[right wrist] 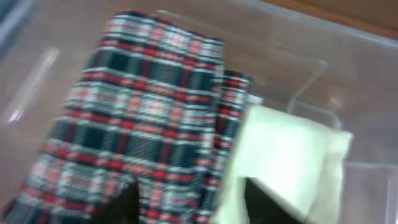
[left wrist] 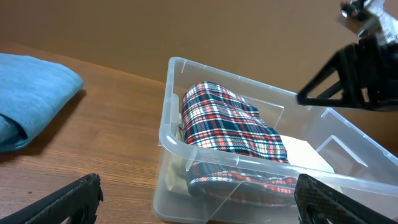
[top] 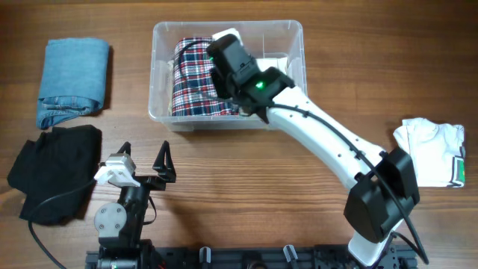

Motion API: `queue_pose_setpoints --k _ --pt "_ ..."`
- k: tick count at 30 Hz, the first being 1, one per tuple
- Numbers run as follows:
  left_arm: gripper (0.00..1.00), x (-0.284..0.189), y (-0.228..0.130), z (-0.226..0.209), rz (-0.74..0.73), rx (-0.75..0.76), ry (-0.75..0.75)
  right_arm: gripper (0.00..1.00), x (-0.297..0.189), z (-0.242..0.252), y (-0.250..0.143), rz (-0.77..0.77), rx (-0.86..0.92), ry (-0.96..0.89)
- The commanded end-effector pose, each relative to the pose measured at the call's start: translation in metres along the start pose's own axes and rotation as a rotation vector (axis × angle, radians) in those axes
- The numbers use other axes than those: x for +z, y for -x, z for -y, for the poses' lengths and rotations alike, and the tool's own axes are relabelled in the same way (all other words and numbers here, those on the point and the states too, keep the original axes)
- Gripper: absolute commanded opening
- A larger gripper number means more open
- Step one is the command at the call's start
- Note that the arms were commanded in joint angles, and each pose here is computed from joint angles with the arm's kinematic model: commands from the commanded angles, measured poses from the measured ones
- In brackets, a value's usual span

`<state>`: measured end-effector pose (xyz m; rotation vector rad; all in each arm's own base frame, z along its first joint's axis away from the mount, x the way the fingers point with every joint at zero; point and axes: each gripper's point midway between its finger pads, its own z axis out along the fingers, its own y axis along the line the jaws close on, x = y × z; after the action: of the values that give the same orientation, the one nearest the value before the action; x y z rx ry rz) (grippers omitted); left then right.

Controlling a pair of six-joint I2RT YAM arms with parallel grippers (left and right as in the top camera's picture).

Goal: Pack container
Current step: 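Press the plaid shirt flat with the right gripper, then release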

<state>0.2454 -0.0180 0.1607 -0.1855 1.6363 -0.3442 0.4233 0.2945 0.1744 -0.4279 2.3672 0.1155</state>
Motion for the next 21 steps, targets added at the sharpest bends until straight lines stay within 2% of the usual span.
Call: queue_pose_setpoints --k 1,7,16,21 --pt "1.0 0.0 -0.001 -0.004 0.005 -0.009 0.018 0.24 0.033 0.027 -0.016 -0.085 0.035 -0.025" --pt "1.0 0.0 -0.001 -0.004 0.005 -0.009 0.018 0.11 0.054 0.041 -0.022 -0.113 0.064 0.01" --pt "1.0 0.0 -0.001 -0.004 0.005 -0.009 0.018 0.1 0.096 0.037 -0.053 -0.186 0.041 0.009" --pt "1.0 0.0 -0.001 -0.004 0.005 -0.009 0.018 0.1 0.104 0.037 -0.056 -0.188 0.044 0.008"
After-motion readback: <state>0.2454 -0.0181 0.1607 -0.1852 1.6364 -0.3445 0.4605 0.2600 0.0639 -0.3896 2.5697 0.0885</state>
